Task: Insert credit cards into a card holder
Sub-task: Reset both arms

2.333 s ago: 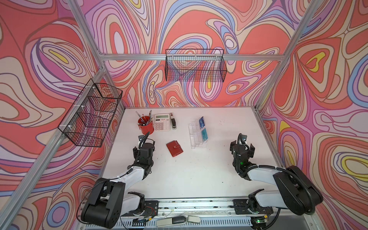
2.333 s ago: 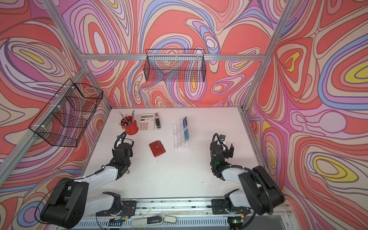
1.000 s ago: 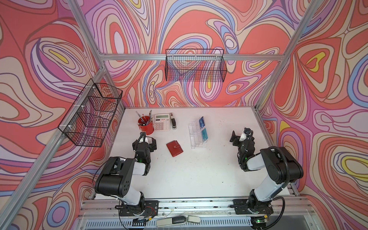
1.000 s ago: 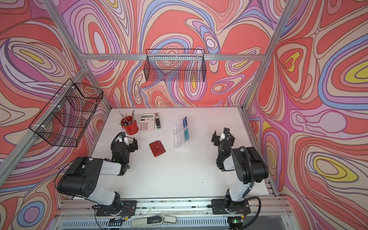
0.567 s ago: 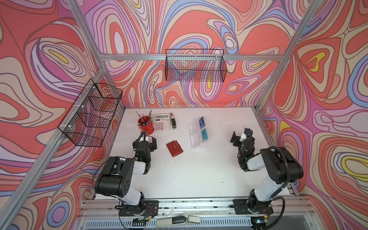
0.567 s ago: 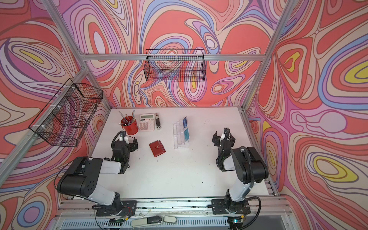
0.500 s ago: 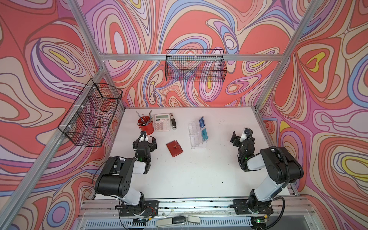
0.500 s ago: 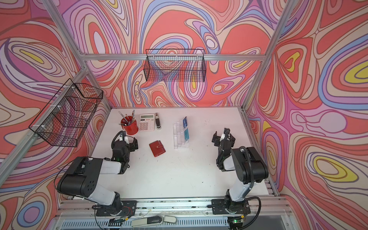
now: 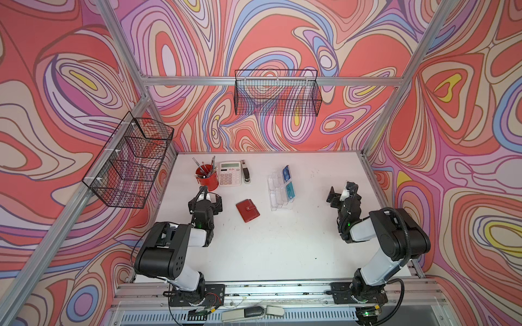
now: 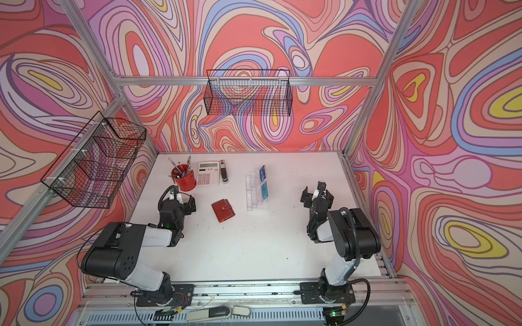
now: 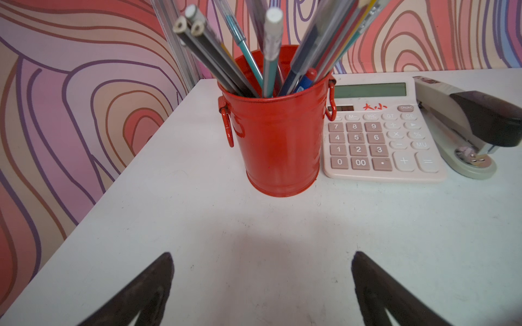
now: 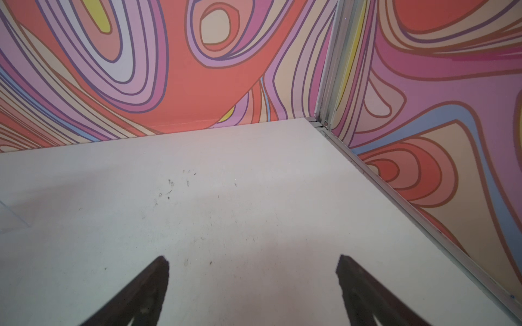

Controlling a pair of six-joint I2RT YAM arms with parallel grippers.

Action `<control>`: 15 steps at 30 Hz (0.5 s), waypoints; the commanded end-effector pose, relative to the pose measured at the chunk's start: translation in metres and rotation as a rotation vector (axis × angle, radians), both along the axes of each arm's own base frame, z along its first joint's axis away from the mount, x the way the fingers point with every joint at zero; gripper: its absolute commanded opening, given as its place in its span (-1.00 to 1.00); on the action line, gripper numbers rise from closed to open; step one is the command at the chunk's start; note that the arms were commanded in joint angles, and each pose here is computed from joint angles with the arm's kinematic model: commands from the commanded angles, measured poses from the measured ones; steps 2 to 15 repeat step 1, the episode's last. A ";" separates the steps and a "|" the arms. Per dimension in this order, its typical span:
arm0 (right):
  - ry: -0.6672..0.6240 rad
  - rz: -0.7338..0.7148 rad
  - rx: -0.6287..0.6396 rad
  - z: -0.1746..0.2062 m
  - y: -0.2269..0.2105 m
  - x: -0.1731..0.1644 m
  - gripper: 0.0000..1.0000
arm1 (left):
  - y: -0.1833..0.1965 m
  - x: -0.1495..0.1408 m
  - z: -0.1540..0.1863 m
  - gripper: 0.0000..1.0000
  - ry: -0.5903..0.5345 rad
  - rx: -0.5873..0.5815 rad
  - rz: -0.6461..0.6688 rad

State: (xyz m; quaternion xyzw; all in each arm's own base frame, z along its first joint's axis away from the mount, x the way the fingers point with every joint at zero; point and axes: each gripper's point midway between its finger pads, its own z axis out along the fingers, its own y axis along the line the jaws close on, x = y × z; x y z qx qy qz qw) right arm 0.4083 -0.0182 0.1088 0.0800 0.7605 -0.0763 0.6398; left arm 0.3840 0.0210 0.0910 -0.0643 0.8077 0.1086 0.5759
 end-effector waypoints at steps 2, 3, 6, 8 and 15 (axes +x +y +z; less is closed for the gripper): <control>-0.011 -0.006 -0.013 0.002 -0.001 0.001 0.96 | 0.002 0.004 0.004 1.00 -0.009 -0.001 0.002; -0.011 -0.006 -0.013 0.002 -0.001 0.001 0.96 | 0.002 0.004 0.004 1.00 -0.009 -0.001 0.002; -0.011 -0.006 -0.013 0.002 -0.001 0.001 0.96 | 0.002 0.004 0.004 1.00 -0.009 -0.001 0.002; -0.011 -0.006 -0.013 0.002 -0.001 0.001 0.96 | 0.002 0.004 0.004 1.00 -0.009 -0.001 0.002; -0.011 -0.006 -0.013 0.002 -0.001 0.001 0.96 | 0.002 0.004 0.004 1.00 -0.009 -0.001 0.002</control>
